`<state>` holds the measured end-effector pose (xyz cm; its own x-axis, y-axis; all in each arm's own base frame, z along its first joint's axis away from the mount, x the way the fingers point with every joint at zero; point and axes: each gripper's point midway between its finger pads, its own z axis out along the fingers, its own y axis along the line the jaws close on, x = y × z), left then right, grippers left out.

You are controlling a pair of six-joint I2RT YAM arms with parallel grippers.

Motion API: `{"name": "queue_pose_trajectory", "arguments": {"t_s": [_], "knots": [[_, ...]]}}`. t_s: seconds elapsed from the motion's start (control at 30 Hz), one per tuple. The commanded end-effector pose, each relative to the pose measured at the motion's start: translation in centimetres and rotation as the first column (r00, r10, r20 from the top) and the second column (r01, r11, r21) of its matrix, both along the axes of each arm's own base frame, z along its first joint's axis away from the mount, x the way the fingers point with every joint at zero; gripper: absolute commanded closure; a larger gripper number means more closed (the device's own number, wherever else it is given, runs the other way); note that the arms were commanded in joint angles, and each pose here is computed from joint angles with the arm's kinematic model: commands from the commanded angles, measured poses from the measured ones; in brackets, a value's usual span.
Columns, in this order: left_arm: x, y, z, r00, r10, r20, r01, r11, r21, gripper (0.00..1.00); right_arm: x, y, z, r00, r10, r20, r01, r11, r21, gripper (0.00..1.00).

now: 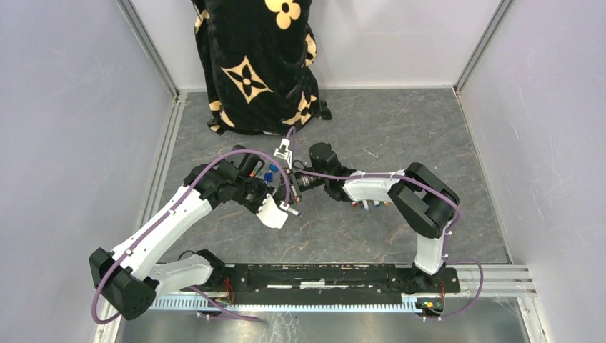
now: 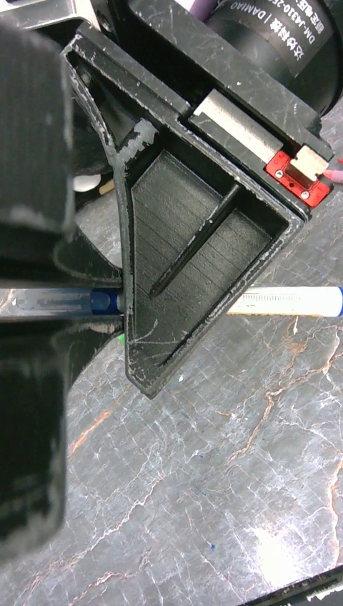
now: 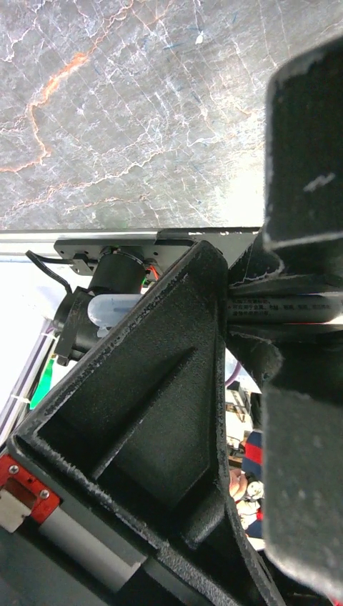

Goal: Open the pen caps

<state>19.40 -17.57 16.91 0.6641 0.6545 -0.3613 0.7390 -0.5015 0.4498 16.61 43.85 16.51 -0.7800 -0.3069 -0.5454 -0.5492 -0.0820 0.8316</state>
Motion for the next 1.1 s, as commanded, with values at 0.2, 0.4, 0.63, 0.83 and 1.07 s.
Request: {"name": "queue_pose_trajectory", "arguments": {"t_s": [0.2, 0.4, 0.63, 0.83, 1.07], "knots": [[0.3, -1.8, 1.1, 0.999, -0.024, 0.029, 0.025, 0.999, -0.044, 0.98, 1.3, -0.2, 1.5, 0.987, -0.055, 0.15, 0.05, 0.998, 0.041, 0.19], [0.5, -1.6, 1.3, 0.996, -0.04, 0.074, 0.043, 0.998, -0.039, 0.98, 1.3, -1.2, 0.8, 0.988, -0.035, 0.151, 0.035, 0.999, 0.003, 0.02], [0.5, -1.2, 1.8, 0.99, -0.067, 0.127, 0.071, 0.997, -0.029, 0.98, 3.9, -3.4, 0.7, 0.945, -0.196, 0.263, 0.227, 0.969, -0.094, 0.02], [0.7, -1.0, 2.2, 0.982, -0.1, 0.161, 0.103, 0.995, -0.006, 0.98, 2.6, -3.2, 3.7, 0.985, -0.153, 0.083, 0.14, 0.98, 0.145, 0.02], [0.9, -0.8, 2.7, 0.977, -0.108, 0.186, 0.108, 0.994, 0.011, 0.98, 8.0, -5.7, 0.1, 0.821, -0.319, 0.473, 0.421, 0.898, -0.126, 0.02]]}}
